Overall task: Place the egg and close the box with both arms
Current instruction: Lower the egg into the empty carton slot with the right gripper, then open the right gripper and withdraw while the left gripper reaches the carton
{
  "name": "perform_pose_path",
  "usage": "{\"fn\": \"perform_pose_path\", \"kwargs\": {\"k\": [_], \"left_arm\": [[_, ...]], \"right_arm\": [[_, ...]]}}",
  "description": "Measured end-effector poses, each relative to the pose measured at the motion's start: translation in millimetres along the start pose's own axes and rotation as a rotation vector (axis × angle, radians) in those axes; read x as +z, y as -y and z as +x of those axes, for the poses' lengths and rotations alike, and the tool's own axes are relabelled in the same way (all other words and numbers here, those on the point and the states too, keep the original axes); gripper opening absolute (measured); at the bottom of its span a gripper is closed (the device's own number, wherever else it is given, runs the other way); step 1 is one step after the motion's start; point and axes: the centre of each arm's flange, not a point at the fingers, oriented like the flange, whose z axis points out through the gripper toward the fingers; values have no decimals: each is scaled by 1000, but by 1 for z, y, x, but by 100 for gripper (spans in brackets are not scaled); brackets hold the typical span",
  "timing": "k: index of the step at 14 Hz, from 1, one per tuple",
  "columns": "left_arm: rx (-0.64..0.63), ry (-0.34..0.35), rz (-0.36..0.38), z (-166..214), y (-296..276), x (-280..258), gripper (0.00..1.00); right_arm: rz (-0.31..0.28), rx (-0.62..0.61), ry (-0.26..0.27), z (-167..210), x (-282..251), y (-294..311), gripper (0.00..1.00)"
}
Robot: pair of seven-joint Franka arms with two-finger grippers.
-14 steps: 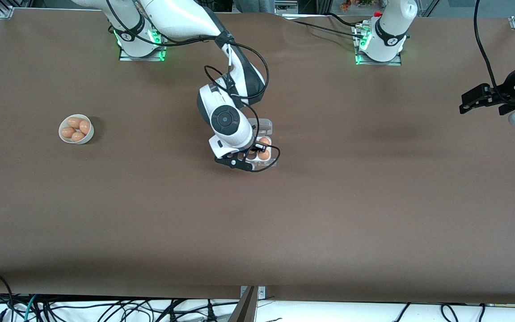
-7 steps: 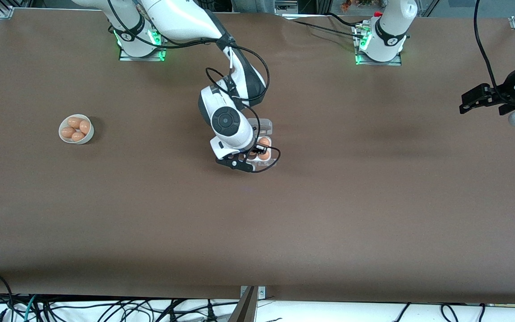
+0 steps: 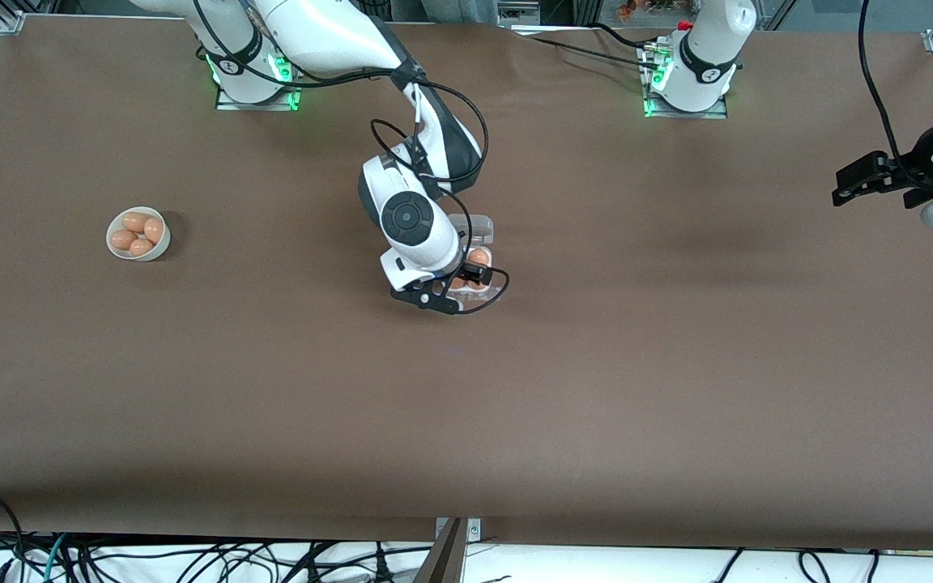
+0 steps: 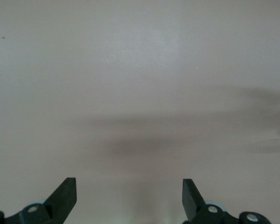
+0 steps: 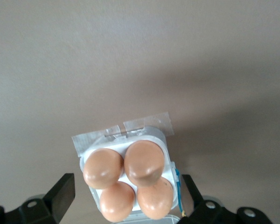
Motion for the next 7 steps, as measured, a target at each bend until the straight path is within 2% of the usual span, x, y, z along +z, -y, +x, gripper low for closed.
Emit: {"fn": "perform_pose_path", "kwargs": {"k": [4, 7], "left_arm": [[8, 0, -7, 0, -5, 0, 100], [18, -1, -119, 0, -23, -1, 100]], "right_arm": [[-3, 48, -62, 36, -23, -20, 100], [-13, 82, -105, 63, -41, -38, 100]]}}
